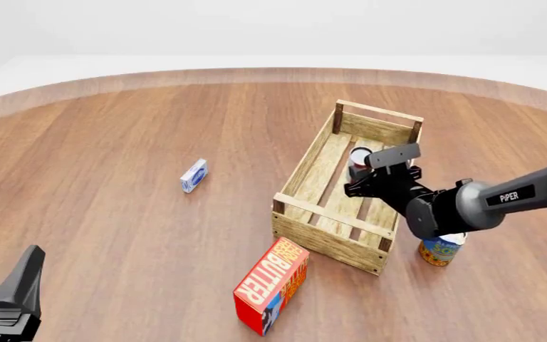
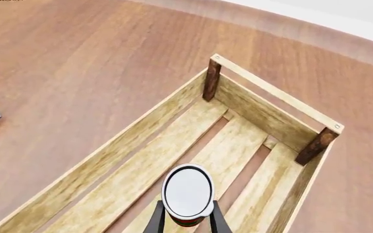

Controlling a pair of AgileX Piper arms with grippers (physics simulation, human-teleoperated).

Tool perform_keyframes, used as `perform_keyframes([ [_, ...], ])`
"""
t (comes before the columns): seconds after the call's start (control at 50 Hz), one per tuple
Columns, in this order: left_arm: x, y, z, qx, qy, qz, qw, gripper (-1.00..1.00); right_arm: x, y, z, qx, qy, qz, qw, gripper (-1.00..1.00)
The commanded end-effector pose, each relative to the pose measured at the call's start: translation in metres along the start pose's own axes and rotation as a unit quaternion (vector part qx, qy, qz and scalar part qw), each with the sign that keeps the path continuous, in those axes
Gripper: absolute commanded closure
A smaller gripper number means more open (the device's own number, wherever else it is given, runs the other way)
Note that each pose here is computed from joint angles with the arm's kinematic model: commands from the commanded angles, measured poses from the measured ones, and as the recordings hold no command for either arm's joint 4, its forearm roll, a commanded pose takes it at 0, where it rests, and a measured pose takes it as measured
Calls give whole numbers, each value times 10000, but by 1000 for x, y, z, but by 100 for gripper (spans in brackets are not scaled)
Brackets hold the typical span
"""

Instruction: Pick up the tomato sauce, and put it in the wooden tray.

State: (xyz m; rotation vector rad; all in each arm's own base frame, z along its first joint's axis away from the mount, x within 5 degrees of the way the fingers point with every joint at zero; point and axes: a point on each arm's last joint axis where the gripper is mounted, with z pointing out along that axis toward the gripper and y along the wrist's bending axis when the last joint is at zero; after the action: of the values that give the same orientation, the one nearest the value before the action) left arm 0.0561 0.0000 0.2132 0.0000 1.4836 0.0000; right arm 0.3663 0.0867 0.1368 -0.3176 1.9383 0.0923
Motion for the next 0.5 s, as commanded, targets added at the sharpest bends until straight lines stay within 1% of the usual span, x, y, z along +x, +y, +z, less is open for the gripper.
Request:
perform_keyframes([
  [0.02, 0, 0, 0, 0, 0, 0, 10000, -100, -2, 1, 0, -4, -41, 122, 9999, -100],
  [0.5, 0, 0, 0, 0, 0, 0, 10000, -100, -8, -2, -7, 21, -62, 72, 10000, -100],
])
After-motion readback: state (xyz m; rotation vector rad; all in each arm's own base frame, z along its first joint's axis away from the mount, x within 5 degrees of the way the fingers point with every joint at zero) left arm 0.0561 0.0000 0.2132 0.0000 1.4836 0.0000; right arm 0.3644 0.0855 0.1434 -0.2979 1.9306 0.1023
